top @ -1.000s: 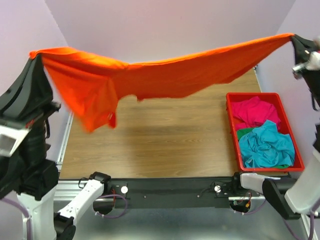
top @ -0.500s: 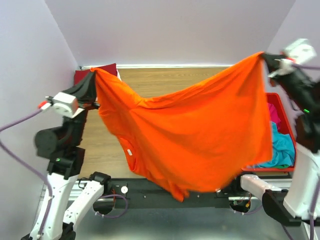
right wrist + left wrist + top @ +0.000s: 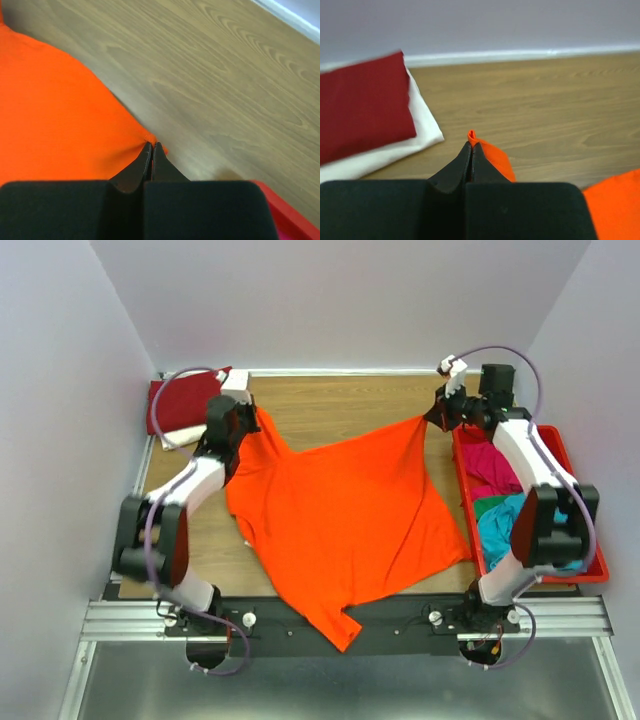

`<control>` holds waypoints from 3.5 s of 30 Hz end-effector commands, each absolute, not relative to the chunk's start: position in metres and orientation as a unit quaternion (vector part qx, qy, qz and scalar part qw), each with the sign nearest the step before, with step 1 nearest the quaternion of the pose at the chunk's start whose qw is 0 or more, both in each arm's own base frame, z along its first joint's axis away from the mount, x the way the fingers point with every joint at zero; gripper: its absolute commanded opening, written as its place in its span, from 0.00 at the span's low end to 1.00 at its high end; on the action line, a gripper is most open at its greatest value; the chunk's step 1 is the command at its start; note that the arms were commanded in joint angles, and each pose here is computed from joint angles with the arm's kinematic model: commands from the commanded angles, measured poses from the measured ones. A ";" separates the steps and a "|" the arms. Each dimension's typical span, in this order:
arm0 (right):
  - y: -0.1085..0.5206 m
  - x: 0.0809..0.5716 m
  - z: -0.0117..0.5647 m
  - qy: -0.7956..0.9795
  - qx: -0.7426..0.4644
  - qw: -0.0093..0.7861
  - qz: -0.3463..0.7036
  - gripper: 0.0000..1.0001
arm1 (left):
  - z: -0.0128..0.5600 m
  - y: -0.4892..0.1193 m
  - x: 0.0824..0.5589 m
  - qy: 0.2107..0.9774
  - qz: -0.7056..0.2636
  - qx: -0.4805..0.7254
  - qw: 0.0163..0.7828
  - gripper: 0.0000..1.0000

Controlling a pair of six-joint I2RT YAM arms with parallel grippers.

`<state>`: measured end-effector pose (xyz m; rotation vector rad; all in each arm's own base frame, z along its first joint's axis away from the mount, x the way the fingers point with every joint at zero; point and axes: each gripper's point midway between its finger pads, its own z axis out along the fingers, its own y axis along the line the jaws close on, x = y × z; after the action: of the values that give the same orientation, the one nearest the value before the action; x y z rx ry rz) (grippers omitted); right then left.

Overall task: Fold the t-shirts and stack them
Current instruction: Flatten the tshirt out

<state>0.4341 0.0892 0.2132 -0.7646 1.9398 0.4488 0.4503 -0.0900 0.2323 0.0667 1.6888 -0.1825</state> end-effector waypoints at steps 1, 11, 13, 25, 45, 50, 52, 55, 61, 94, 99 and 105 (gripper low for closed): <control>0.080 0.493 0.191 0.801 -0.281 0.505 0.156 0.00 | 0.207 -0.101 0.506 0.761 -0.127 0.045 0.635 0.00; 0.059 0.524 0.160 0.828 -0.258 0.488 0.099 0.00 | 0.184 -0.087 0.560 0.797 -0.116 0.070 0.589 0.00; 0.061 0.519 0.186 0.815 -0.261 0.508 0.100 0.00 | 0.217 -0.085 0.555 0.779 -0.122 0.078 0.610 0.00; 0.069 0.366 0.476 0.637 -0.333 0.695 0.020 0.00 | 0.539 -0.088 0.343 0.471 -0.110 0.172 0.858 0.00; 0.047 0.213 0.638 0.509 -0.268 0.815 -0.065 0.00 | 0.682 -0.084 0.102 0.203 -0.087 0.222 0.950 0.00; 0.061 0.280 0.548 0.589 -0.305 0.748 0.012 0.01 | 0.588 -0.074 0.207 0.332 -0.083 0.170 0.924 0.00; 0.068 0.310 0.484 0.636 -0.310 0.704 0.060 0.00 | 0.548 -0.074 0.248 0.381 -0.090 0.156 0.907 0.00; 0.080 0.342 0.399 0.684 -0.324 0.640 0.130 0.00 | 0.470 -0.077 0.318 0.471 -0.106 0.136 0.865 0.00; 0.090 0.401 0.274 0.723 -0.325 0.576 0.197 0.00 | 0.327 -0.085 0.438 0.615 -0.127 0.116 0.770 0.00; 0.068 0.479 0.235 0.784 -0.265 0.544 0.136 0.00 | 0.383 -0.062 0.477 0.648 -0.077 0.112 0.749 0.00; 0.071 0.398 0.384 0.691 -0.301 0.651 0.086 0.00 | 0.489 -0.058 0.379 0.532 -0.081 0.105 0.837 0.00; 0.069 0.290 0.536 0.586 -0.315 0.746 0.019 0.00 | 0.612 -0.059 0.218 0.345 -0.117 0.108 0.925 0.00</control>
<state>0.3469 0.0679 0.4885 -0.6676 1.3654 0.0903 0.2766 -0.0599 0.5690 0.2316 0.8754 -0.2004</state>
